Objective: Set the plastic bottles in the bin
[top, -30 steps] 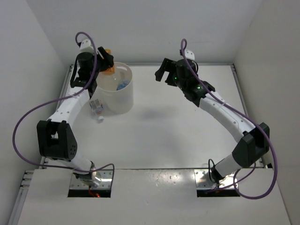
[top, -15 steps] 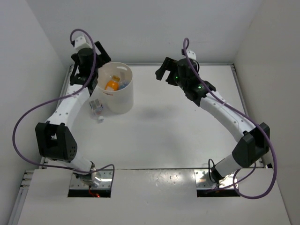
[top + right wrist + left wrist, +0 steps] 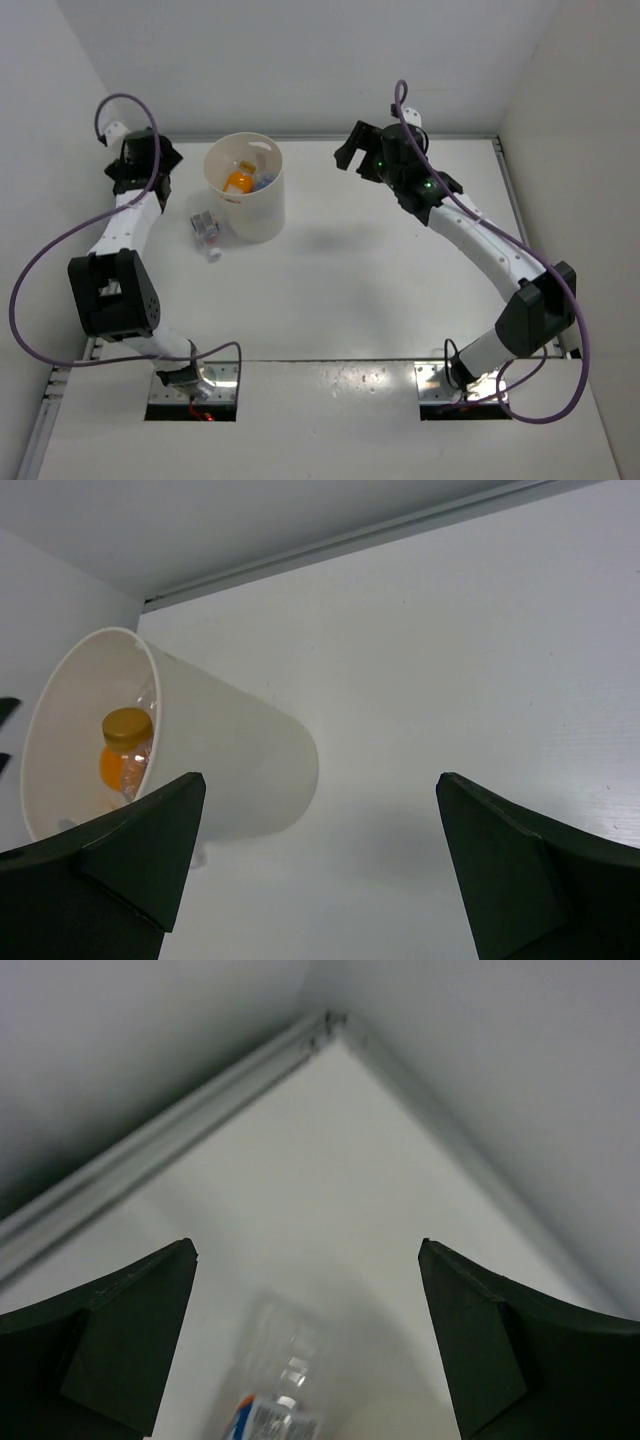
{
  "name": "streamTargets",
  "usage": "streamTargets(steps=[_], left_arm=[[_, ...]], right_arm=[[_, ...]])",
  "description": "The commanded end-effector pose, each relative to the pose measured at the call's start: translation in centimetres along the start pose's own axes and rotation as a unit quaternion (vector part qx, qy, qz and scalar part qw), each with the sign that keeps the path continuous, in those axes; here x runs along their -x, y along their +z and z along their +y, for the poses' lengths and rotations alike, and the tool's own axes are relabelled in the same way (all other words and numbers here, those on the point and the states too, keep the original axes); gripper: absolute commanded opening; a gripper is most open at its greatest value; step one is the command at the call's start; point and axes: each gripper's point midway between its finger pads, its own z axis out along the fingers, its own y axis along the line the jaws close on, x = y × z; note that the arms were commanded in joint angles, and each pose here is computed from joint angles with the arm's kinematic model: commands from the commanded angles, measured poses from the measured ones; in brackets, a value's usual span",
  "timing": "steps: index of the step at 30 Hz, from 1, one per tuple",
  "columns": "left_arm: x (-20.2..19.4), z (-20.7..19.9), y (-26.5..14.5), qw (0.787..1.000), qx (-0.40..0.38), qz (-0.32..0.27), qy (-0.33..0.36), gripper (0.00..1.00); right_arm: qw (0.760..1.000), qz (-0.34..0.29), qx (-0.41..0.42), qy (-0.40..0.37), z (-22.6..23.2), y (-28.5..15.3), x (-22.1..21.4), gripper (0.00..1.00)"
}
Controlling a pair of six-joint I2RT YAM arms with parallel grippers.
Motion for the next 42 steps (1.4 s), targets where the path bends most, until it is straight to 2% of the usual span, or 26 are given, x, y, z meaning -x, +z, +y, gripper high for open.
streamTargets(steps=[1,5,9,12,24,31,37,42], left_arm=[[-4.6,-0.4,-0.8,0.996,-0.05,0.063,0.042,1.0],[-9.7,0.7,-0.8,0.986,-0.081,0.12,0.084,1.0],[-12.0,1.6,-0.7,0.983,-0.089,0.143,0.079,1.0],[-14.4,1.9,-0.5,0.973,-0.107,0.176,0.11,1.0],[-19.7,5.0,-0.6,0.954,-0.096,0.235,0.159,1.0],[-20.8,5.2,-0.8,0.947,-0.115,0.245,0.171,1.0],[-22.0,4.5,-1.0,0.944,-0.133,0.255,0.165,0.89],[-22.1,4.8,-1.1,0.943,-0.127,0.257,0.167,0.76]], right_arm=[[1.0,-0.013,0.001,0.011,-0.2,-0.5,0.8,1.0],[1.0,-0.005,0.003,0.012,-0.4,-0.2,0.5,1.0],[1.0,0.012,-0.002,0.011,-1.0,0.1,-0.3,1.0],[1.0,0.02,-0.008,0.009,-1.3,0.3,-0.8,1.0],[0.998,0.065,-0.016,0.011,-2.6,2.0,-2.7,1.0],[0.997,0.073,-0.016,0.013,-2.8,2.2,-2.8,1.0],[0.996,0.083,-0.018,0.022,-3.6,2.7,-3.1,1.0],[0.994,0.103,-0.016,0.029,-3.9,3.4,-4.1,1.0]])
